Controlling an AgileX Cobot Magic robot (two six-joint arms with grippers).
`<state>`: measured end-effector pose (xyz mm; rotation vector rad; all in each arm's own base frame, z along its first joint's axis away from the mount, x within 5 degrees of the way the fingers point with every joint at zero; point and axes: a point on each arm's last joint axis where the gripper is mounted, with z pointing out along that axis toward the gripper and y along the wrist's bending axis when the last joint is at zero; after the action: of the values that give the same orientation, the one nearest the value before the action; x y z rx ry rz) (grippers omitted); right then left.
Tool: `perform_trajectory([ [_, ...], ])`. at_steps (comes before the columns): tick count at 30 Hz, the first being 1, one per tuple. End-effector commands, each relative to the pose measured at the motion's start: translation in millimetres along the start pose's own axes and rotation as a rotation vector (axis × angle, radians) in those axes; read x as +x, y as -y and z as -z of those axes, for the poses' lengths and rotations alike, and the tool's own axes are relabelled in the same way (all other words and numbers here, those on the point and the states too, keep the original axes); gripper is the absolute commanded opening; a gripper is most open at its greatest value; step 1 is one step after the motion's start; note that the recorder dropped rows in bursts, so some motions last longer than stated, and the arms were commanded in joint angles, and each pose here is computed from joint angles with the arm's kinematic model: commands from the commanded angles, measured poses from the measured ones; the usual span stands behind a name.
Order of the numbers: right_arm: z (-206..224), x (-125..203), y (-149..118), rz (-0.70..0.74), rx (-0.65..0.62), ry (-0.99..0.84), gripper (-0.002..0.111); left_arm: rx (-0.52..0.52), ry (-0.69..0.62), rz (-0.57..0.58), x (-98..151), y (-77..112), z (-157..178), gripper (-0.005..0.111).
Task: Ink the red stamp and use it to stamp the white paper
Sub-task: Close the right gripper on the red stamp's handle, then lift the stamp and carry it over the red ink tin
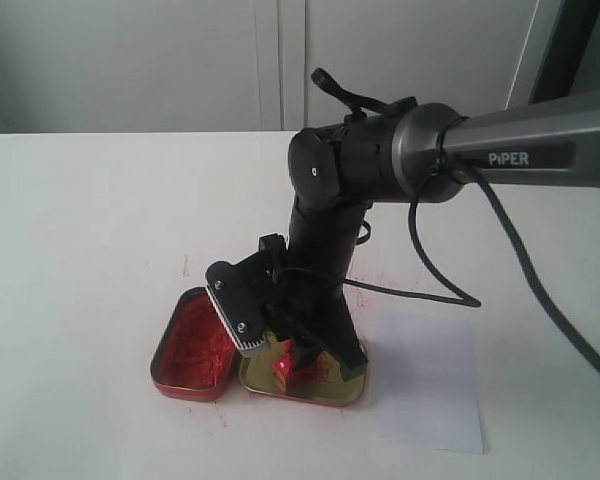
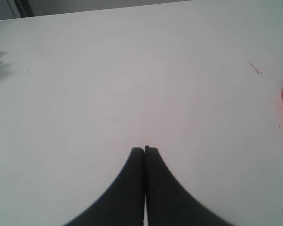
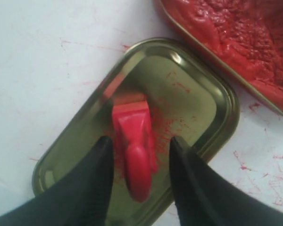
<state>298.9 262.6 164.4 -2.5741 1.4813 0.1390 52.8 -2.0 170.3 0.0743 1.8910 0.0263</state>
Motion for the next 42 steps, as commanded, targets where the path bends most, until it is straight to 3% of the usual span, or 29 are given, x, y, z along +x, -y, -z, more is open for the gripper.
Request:
perform_trajectory([
  [1,-8,-1,-2,0.004,-0.044,0.001,0.038,0.003,0.000,0.009,0,0.2,0,0.000],
  [6,-9,-3,-2,0.006,-0.048,0.001,0.035,0.003,0.000,0.009,0,0.2,0,0.000],
  [13,-9,-3,-3,0.008,-0.052,-0.001,0.005,0.003,0.000,0.009,0,0.2,0,0.000],
  [16,-9,-3,-3,0.005,-0.052,-0.001,0.000,0.003,0.000,0.009,0,0.2,0,0.000],
  [31,20,-7,-1,-0.297,0.035,0.023,0.000,0.003,0.000,0.009,0,0.2,0,0.000],
  [42,36,-15,9,-0.726,0.112,0.112,0.000,0.003,0.000,0.009,0,0.2,0,0.000],
])
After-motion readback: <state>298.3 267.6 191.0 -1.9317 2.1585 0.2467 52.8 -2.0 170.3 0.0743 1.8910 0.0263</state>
